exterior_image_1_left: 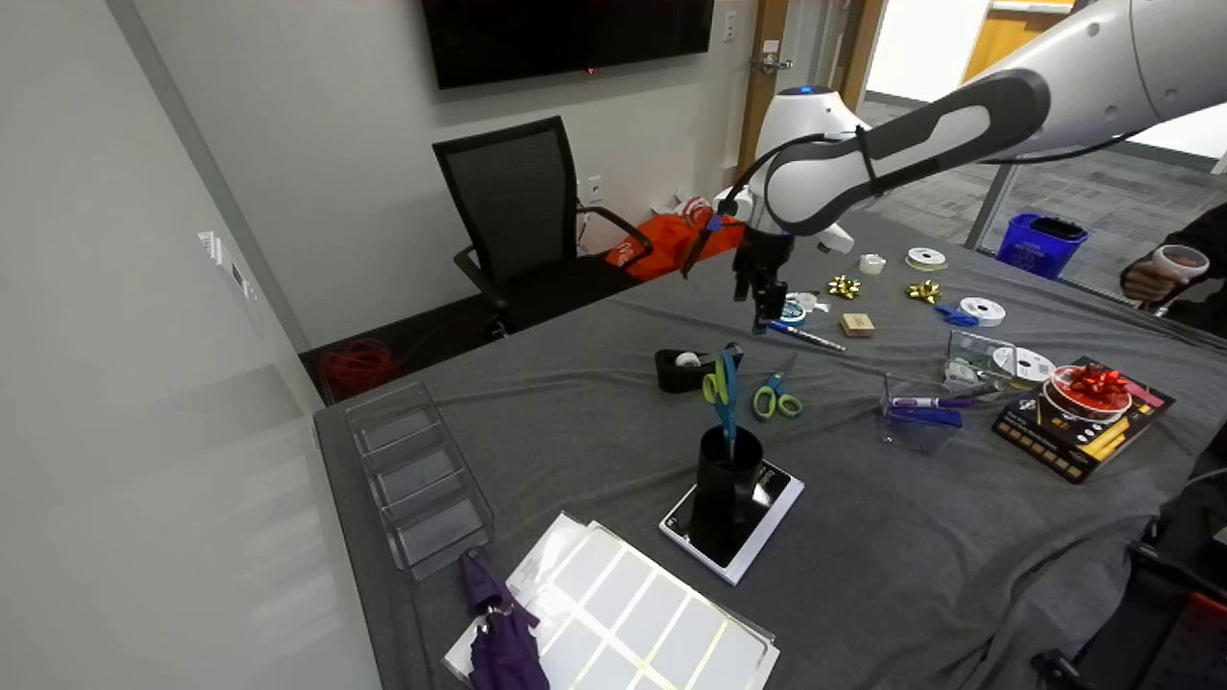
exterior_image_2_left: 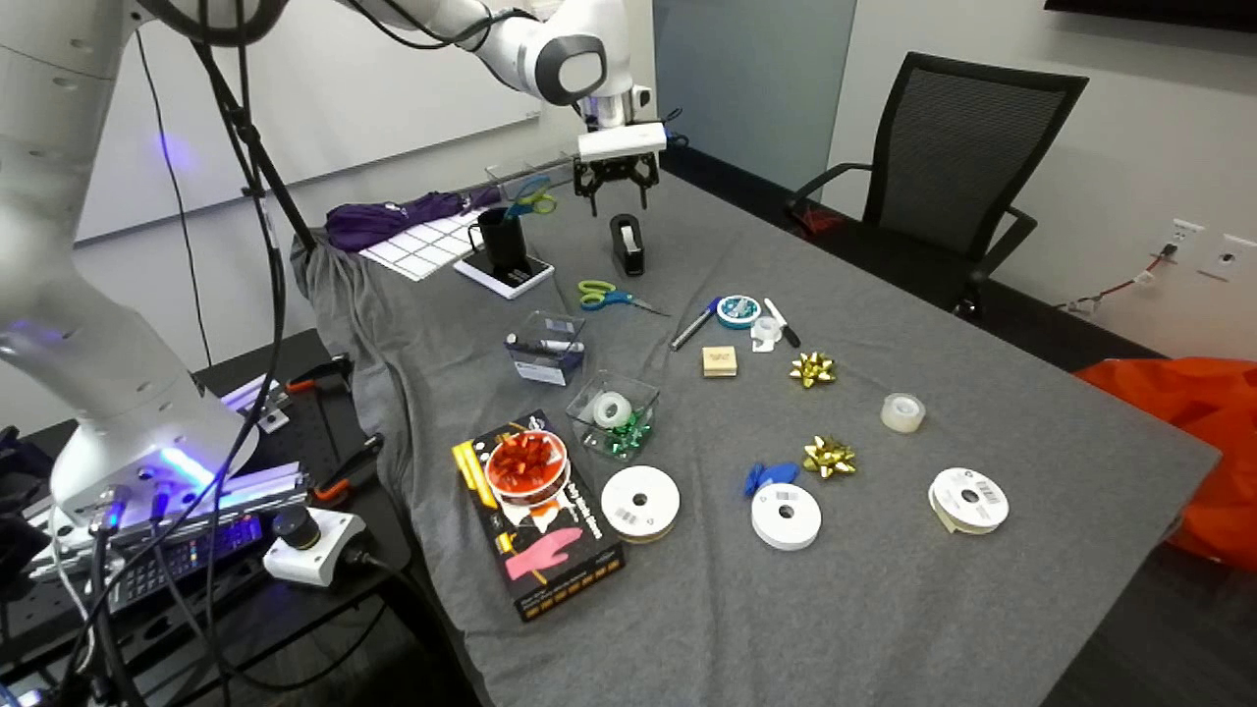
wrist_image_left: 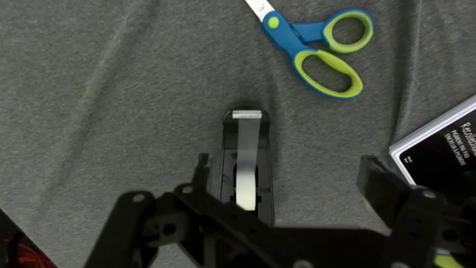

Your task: Move the tape dispenser forwards.

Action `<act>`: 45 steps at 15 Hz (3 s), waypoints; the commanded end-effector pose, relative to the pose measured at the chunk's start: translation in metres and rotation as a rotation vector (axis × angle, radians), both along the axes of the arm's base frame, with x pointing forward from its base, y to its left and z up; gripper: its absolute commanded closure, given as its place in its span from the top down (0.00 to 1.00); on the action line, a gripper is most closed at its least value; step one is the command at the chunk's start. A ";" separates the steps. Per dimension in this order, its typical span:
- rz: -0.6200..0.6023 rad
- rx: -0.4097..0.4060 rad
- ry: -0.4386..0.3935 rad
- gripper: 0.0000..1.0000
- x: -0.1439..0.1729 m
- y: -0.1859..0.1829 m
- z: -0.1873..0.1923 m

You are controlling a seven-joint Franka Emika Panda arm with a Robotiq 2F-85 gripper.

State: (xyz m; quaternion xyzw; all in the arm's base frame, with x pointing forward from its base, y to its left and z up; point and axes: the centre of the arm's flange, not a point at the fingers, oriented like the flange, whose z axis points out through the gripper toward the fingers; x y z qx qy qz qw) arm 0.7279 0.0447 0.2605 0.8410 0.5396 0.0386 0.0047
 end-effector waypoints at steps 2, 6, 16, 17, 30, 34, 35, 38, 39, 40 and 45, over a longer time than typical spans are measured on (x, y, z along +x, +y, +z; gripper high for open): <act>0.031 0.022 -0.015 1.00 0.035 0.004 -0.037; 0.033 0.039 -0.019 1.00 0.046 0.014 -0.065; 0.083 0.037 -0.059 1.00 0.054 0.033 -0.107; 0.090 0.035 -0.060 1.00 0.053 0.036 -0.110; 0.113 0.049 -0.058 0.36 0.049 0.053 -0.127; 0.099 0.085 -0.054 0.36 0.045 0.047 -0.106; 0.095 0.103 -0.050 0.36 0.043 0.044 -0.095; 0.084 0.151 -0.054 0.36 0.037 0.034 -0.064; 0.092 0.161 -0.046 0.36 0.035 0.029 -0.053; 0.099 0.164 -0.039 0.36 0.031 0.023 -0.042; 0.185 0.135 0.007 0.36 -0.002 -0.012 -0.003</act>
